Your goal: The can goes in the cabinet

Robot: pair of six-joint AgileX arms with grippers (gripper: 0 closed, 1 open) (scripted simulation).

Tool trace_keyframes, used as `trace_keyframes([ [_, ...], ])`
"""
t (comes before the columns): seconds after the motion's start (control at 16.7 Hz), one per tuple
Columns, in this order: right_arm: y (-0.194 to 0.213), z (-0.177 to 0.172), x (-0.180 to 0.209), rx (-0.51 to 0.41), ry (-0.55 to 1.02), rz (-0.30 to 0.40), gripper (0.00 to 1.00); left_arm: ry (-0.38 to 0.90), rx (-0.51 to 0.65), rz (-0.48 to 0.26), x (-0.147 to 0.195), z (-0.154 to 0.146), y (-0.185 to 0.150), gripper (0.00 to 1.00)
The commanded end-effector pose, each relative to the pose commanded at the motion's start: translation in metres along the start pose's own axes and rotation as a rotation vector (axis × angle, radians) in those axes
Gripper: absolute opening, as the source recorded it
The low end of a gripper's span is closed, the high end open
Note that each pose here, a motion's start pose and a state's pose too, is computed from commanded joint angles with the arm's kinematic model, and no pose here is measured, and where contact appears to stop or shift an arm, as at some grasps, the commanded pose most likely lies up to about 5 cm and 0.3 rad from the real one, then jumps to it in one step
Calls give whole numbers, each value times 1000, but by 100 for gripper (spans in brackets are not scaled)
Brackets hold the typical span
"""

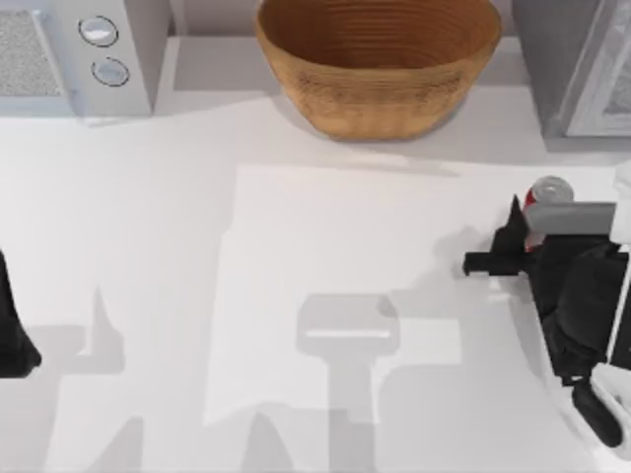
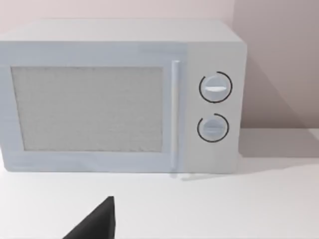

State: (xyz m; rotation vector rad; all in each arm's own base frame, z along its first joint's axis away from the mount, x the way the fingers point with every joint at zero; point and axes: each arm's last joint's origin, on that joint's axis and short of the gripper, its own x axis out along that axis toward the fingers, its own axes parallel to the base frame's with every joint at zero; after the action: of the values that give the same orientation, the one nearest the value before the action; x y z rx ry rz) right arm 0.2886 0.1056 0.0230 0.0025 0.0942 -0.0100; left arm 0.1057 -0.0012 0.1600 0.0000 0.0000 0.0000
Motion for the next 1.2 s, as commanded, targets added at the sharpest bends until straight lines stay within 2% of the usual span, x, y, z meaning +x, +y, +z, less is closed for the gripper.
trace_keyframes([
  [0.42,2,4,0,-4,6,10,0,0,0,0,0,0,0,100],
  [1.2,5,72,5,1,4,1,0,0,0,0,0,0,0,100],
])
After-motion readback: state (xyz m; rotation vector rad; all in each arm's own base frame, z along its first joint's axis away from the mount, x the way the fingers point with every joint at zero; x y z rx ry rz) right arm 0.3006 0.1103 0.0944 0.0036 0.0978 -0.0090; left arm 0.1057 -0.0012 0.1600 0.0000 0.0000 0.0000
